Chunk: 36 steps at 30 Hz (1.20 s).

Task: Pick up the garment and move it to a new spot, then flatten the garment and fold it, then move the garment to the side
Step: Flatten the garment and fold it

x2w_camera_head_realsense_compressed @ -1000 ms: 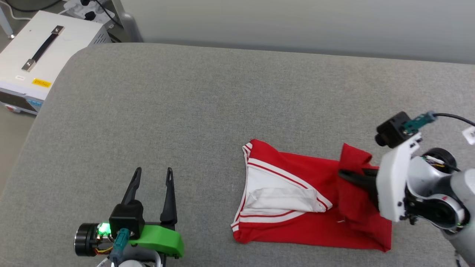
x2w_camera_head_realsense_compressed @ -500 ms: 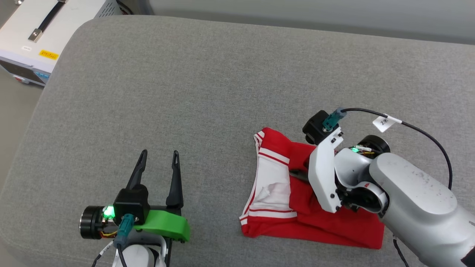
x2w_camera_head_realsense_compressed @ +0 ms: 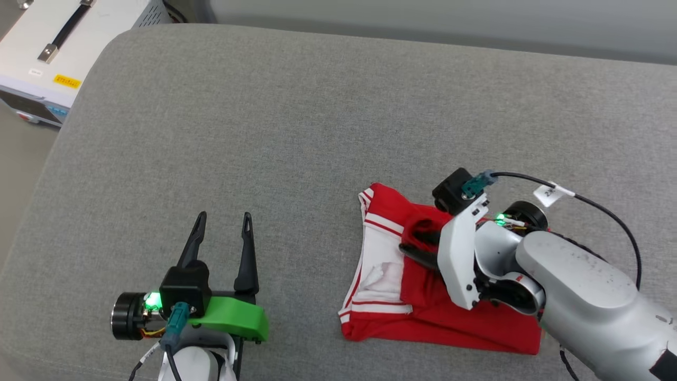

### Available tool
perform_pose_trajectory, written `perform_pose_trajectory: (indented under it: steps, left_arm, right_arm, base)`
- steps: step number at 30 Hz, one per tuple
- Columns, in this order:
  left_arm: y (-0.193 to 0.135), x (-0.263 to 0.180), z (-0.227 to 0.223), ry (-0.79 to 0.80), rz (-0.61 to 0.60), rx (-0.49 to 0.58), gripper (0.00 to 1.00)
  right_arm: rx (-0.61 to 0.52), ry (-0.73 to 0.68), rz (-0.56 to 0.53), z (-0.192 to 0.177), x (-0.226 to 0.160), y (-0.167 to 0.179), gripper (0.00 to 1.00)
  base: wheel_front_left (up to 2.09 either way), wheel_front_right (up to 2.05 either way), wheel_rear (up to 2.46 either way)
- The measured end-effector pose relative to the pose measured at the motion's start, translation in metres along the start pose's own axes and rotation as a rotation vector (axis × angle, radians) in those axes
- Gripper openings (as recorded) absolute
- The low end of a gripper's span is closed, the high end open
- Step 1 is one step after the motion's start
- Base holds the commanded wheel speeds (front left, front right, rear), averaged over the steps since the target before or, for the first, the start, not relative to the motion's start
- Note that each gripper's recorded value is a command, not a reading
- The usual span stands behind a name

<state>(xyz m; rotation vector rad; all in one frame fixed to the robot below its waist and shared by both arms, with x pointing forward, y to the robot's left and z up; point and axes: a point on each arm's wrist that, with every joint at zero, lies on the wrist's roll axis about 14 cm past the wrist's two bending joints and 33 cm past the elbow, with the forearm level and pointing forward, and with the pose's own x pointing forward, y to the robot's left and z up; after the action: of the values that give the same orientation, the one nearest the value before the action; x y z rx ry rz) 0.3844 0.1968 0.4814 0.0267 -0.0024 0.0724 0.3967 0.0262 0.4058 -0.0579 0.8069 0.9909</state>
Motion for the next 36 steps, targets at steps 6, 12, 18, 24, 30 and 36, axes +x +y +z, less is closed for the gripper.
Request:
perform_pose_trajectory:
  steps: [6,12,18,24,30,36]
  left_arm:
    - [-0.002,-0.005,0.01,-0.029,-0.007,0.0,1.0]
    - [-0.01,-0.009,0.018,-0.055,-0.038,-0.009,1.0]
    - [-0.019,-0.011,0.028,-0.086,-0.064,-0.016,1.0]
    - [-0.031,-0.012,0.041,-0.127,-0.106,-0.019,1.0]
    - [-0.037,-0.014,0.048,-0.149,-0.125,-0.022,1.0]
    - [-0.037,-0.016,0.05,-0.155,-0.132,-0.023,1.0]
  right_arm:
    - [-0.059,-0.27,-0.057,0.053,-0.046,-0.011,1.0]
    - [-0.173,-0.599,-0.267,0.102,-0.121,-0.053,1.0]
    - [-0.196,-0.818,-0.486,0.094,-0.182,-0.083,1.0]
    - [-0.208,-0.918,-0.689,0.069,-0.229,-0.094,1.0]
    - [-0.159,-1.001,-0.814,0.042,-0.253,-0.078,1.0]
    - [-0.081,-0.992,-0.853,0.011,-0.248,-0.065,1.0]
  base:
    - [0.0,0.0,0.0]
    - [0.0,0.0,0.0]
    - [0.0,0.0,0.0]
    - [0.0,0.0,0.0]
    - [0.0,0.0,0.0]
    - [0.0,0.0,0.0]
